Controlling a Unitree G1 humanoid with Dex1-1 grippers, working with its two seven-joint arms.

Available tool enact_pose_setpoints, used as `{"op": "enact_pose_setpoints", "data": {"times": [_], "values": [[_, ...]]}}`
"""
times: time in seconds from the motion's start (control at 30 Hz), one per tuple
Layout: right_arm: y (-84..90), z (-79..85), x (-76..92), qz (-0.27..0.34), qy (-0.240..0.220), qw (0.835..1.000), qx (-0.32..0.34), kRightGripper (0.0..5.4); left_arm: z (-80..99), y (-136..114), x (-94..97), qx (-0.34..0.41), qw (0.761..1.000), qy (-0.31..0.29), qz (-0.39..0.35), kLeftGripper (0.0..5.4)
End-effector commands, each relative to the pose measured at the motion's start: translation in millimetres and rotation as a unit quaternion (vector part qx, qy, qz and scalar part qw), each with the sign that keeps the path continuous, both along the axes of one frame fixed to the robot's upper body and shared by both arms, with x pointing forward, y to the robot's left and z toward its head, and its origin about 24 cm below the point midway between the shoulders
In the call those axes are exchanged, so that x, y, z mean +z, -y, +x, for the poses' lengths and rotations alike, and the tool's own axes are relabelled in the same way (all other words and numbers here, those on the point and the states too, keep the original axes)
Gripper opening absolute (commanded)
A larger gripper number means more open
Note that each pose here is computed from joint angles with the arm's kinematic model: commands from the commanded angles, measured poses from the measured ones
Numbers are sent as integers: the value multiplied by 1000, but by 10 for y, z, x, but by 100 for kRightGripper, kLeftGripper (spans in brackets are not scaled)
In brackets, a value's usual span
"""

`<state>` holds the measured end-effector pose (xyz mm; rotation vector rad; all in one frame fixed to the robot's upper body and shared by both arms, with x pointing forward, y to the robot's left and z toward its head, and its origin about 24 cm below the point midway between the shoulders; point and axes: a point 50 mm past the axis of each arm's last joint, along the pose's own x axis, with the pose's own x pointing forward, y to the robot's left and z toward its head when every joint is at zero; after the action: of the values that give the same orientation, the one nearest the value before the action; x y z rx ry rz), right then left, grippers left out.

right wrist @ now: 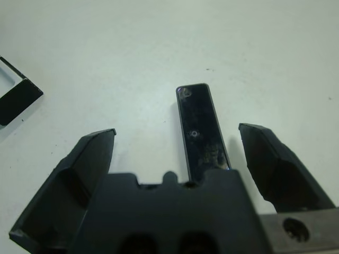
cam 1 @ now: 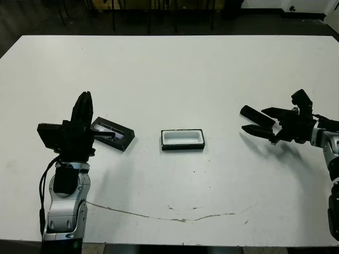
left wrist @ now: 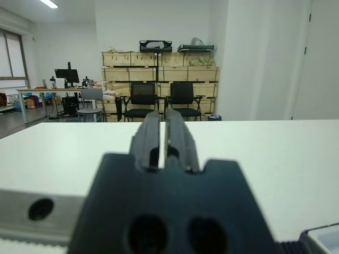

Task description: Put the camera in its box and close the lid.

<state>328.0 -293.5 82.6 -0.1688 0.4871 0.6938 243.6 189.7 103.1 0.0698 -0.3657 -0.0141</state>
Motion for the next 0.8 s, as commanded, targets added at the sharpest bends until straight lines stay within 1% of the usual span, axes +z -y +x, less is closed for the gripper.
{"op": "enact_pose_setpoints", "data": {"times": [0.03, 0.3, 0.47, 0.6, 0.8], "values": [[32, -56, -85, -8, -11, 1000, -6, 539, -27, -43, -66, 4, 1000, -19, 10, 0], [83, -61, -102, 3, -22, 999, -29, 539, -26, -40, -69, 3, 1000, -18, 12, 0], [102, -73, -102, -14, -14, 999, -30, 539, -30, -43, -68, 5, 1000, -21, 11, 0], [106, -77, -107, -18, -17, 999, -35, 539, -31, -46, -69, 3, 1000, -18, 10, 0], [107, -94, -125, -5, -29, 999, -36, 539, -34, -44, -69, 3, 1000, -20, 10, 0]]}}
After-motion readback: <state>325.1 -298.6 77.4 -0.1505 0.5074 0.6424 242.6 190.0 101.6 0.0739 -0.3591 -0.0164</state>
